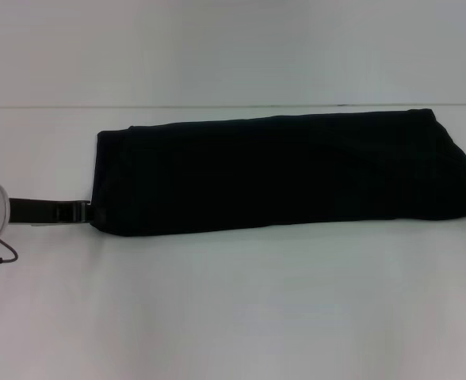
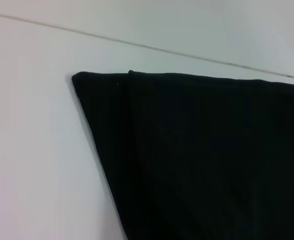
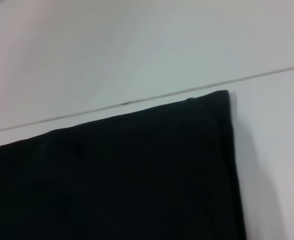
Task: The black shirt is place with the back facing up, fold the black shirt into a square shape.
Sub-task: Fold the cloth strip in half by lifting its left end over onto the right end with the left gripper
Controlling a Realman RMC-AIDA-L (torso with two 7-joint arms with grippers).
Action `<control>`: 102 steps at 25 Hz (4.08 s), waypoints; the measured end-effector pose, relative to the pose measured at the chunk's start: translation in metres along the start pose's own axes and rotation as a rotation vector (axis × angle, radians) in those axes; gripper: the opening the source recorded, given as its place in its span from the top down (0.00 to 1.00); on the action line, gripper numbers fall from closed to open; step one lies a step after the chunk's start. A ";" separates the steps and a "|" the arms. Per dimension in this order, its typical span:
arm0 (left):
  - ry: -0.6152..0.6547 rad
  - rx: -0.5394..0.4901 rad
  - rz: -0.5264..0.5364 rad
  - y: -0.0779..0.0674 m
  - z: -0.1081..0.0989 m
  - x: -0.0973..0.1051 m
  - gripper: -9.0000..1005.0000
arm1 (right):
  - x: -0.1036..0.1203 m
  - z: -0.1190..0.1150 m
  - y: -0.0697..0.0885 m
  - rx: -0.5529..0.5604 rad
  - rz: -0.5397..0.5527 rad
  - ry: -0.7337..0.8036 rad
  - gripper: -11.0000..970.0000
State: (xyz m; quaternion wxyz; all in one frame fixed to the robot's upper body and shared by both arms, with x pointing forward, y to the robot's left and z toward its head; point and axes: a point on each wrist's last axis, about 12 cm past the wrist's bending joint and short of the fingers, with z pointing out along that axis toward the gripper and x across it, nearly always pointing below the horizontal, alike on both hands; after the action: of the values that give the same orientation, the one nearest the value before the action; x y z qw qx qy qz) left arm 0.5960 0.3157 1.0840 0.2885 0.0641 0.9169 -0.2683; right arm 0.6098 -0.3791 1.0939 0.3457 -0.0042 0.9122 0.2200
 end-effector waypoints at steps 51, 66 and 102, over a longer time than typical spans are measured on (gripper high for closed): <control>-0.018 -0.027 -0.012 0.010 -0.012 0.007 0.98 | 0.028 -0.012 -0.017 0.012 0.028 0.012 0.98; -0.077 0.014 -0.075 0.016 -0.035 0.006 0.89 | 0.012 -0.042 -0.009 -0.137 0.015 -0.156 0.76; 0.070 0.294 -0.804 -0.005 -0.012 0.030 0.12 | -0.010 -0.025 0.082 -0.608 -0.472 -0.176 0.03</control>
State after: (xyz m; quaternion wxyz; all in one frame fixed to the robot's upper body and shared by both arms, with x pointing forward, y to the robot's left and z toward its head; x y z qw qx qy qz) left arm 0.5636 0.3162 1.0775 0.1172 -0.2489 0.8301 -0.4850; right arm 0.5885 -0.3166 1.1499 0.4466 -0.2974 0.7462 0.3940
